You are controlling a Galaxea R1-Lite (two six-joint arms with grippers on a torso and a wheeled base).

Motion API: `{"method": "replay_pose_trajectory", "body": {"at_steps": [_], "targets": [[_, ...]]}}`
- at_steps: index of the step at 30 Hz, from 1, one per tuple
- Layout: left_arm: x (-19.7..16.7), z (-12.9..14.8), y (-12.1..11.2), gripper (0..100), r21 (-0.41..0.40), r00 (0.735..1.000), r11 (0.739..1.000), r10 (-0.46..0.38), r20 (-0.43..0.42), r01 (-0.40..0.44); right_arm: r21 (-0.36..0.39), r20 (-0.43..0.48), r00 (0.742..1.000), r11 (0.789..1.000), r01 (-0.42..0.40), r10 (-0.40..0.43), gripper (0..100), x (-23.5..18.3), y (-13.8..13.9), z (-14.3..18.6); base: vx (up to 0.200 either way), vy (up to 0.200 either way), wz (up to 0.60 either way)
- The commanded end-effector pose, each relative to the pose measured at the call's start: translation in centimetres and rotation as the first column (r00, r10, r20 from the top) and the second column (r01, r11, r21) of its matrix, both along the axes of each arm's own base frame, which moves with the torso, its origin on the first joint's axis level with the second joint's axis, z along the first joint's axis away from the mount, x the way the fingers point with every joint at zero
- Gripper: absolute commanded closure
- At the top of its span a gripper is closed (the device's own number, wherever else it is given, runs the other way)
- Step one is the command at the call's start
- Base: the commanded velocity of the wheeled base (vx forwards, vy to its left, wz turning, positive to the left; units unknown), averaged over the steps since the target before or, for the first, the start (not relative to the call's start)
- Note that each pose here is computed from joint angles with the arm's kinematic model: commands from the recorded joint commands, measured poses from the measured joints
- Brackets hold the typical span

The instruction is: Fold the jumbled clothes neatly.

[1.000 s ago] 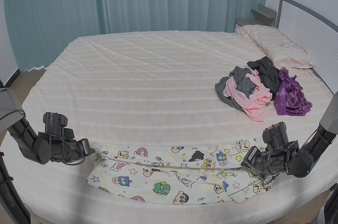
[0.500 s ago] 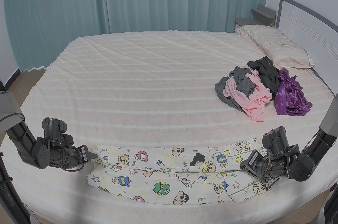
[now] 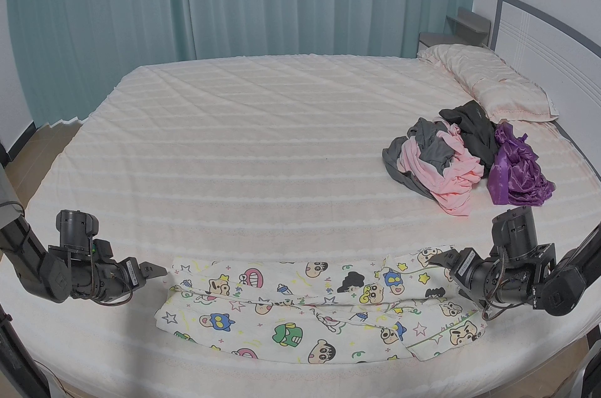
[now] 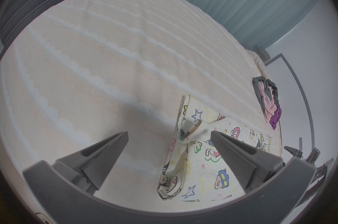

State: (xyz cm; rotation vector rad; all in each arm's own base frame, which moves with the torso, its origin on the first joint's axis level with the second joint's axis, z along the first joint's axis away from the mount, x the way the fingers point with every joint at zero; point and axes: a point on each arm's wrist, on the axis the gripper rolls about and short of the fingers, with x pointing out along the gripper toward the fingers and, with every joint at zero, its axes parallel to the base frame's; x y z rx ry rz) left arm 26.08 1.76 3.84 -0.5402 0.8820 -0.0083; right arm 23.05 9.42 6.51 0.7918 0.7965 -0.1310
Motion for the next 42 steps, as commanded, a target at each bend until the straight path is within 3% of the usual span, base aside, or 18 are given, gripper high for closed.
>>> {"method": "replay_pose_trajectory", "body": {"at_steps": [1, 12, 19, 24, 27, 32, 37, 42], "targets": [[-0.7, 0.9, 0.9, 0, -0.018, 0.999, 0.999, 0.035, 0.026, -0.035, 0.022, 0.04, 0.999, 1.0, -0.009, 0.008, 0, 1.4, 0.6, 0.8, 0.0, 0.0, 0.0], [-0.5, 2.1, 1.1, 0, -0.093, 0.994, 0.992, 0.094, 0.058, -0.088, -0.018, -0.086, 0.996, 1.0, 0.013, -0.014, 0, 5.6, 1.4, -4.9, 0.0, 0.0, 0.0], [0.4, 2.5, 0.9, 0, -0.092, 0.993, 0.993, 0.081, 0.083, -0.074, -0.007, -0.087, 0.994, 0.998, 0.058, -0.058, 0, 5.7, -0.3, -4.9, 0.0, 0.0, 0.0], [1.3, 2.9, -0.4, 0, -0.088, 0.994, 0.996, 0.029, 0.106, -0.019, 0.012, -0.066, 0.996, 0.998, 0.063, -0.062, 0, 4.6, -0.8, -3.5, 0.0, 0.0, 0.0], [2.3, 2.1, -2.1, 0, -0.069, 0.995, 0.997, -0.032, 0.092, 0.038, 0.025, -0.037, 0.997, 0.998, 0.065, -0.064, 0, 3.5, -1.3, -2.1, 0.0, 0.0, 0.0], [4.1, 2.0, -3.6, 0, -0.027, 0.993, 0.998, -0.047, 0.104, 0.05, 0.048, -0.024, 0.999, 0.998, 0.045, -0.044, 0, 2.5, -1.6, -1.3, 0.0, 0.0, 0.0], [4.4, 0.2, -5.7, 0, 0.136, 0.992, 0.985, -0.116, 0.057, 0.107, 0.052, -0.009, 0.999, 0.998, 0.04, -0.039, 0, 2.2, -1.6, -1.1, 0.0, 0.0, 0.0], [3.7, -0.8, -7.4, 0, 0.187, 0.988, 0.971, -0.152, 0.018, 0.146, 0.055, -0.001, 0.999, 0.998, 0.032, -0.033, 0, 1.9, -1.6, -1.4, 0.0, 0.0, 0.0]]}}
